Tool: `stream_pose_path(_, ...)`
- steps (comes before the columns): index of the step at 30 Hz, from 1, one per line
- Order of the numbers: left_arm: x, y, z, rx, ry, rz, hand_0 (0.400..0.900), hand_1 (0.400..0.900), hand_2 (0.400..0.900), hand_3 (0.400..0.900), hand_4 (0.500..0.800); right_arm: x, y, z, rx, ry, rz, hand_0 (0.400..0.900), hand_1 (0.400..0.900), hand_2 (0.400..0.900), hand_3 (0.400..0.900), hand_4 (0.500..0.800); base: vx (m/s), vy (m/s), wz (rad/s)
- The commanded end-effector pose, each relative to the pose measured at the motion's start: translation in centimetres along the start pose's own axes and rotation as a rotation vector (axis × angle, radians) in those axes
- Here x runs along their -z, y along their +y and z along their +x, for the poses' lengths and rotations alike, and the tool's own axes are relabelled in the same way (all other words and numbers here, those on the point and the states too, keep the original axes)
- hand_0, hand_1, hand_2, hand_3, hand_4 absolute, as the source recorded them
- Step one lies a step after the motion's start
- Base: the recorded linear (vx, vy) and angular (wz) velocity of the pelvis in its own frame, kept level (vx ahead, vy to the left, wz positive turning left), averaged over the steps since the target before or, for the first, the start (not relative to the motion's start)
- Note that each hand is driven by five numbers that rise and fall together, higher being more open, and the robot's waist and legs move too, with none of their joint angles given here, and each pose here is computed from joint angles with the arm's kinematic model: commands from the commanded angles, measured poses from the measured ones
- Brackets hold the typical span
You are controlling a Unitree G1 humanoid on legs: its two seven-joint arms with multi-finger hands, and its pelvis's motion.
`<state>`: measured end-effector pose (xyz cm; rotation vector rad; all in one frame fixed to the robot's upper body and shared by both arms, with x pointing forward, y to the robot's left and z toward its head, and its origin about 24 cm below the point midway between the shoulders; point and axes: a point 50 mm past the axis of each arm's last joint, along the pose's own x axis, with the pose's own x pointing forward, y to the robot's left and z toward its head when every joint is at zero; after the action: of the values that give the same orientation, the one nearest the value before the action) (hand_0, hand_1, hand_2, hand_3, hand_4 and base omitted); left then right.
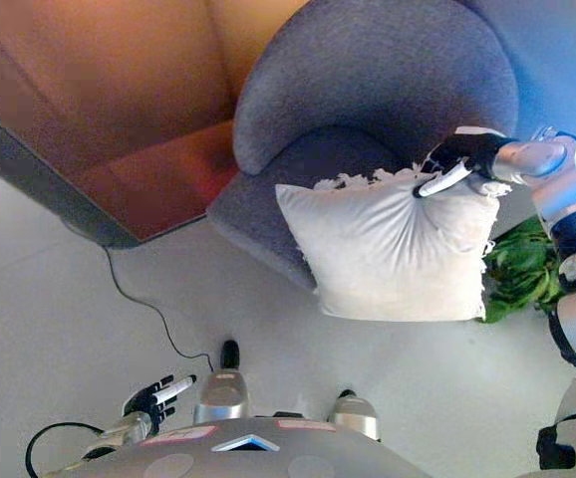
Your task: Pick up the pillow and put it on the sofa.
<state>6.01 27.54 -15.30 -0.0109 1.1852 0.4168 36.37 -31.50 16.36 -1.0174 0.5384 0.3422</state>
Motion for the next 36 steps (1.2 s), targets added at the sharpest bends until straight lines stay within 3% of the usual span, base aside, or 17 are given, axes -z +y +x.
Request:
stream_pose_path(1, -1.9, 2.2, 0.1, -0.042, -0.063, 0.097, 0.900, 0.900, 0.900, 0.900, 0.800, -7.9, -9.0, -5.6, 0.295, -0.249, -0.036, 0.400, 0.400, 0.400, 0.400, 0.500, 0.040, -0.025, 0.35)
stream_pose_path(11, -3.0, 2.0, 0.1, -0.024, -0.094, 0.075, 0.900, 0.900, 0.900, 0.900, 0.800, -7.1, -12.1, -7.7, 0.502, -0.070, 0.044, 0.400, 0.400, 0.400, 0.400, 0.500, -0.028, -0.056, 0.25)
stream_pose_path(12, -2.9, 1.9, 0.1, -0.024, -0.097, 0.070, 0.900, 0.900, 0.900, 0.900, 0.800, -6.9, -12.4, -8.0, 0.553, -0.056, 0.050, 0.429, 0.429, 0.429, 0.429, 0.518, 0.000, 0.000, 0.00)
stream_pose_path(13, -2.9, 1.8, 0.1, -0.022, -0.099, 0.068, 0.900, 0.900, 0.900, 0.900, 0.800, -6.4, -12.8, -8.4, 0.607, -0.024, 0.070, 0.557, 0.557, 0.557, 0.557, 0.594, 0.023, -0.011, -0.03)
stream_pose_path(14, -2.8, 1.7, 0.1, -0.020, -0.100, 0.070, 0.900, 0.900, 0.900, 0.900, 0.800, -5.9, -12.8, -8.5, 0.594, -0.005, 0.083, 0.900, 0.900, 0.900, 0.900, 0.800, -0.090, 0.021, -0.02)
stream_pose_path(25, -2.1, 0.8, 0.1, 0.015, -0.076, 0.104, 0.900, 0.900, 0.900, 0.900, 0.800, -1.4, -12.0, -8.3, 0.599, 0.197, 0.122, 0.900, 0.900, 0.900, 0.900, 0.800, 0.018, 0.031, -0.14)
stream_pose_path(36, -1.4, 1.6, 0.1, 0.022, -0.041, 0.138, 0.900, 0.900, 0.900, 0.900, 0.800, 3.1, -10.9, -8.9, 0.612, 0.276, 0.206, 0.900, 0.900, 0.900, 0.900, 0.800, 0.009, 0.044, -0.20)
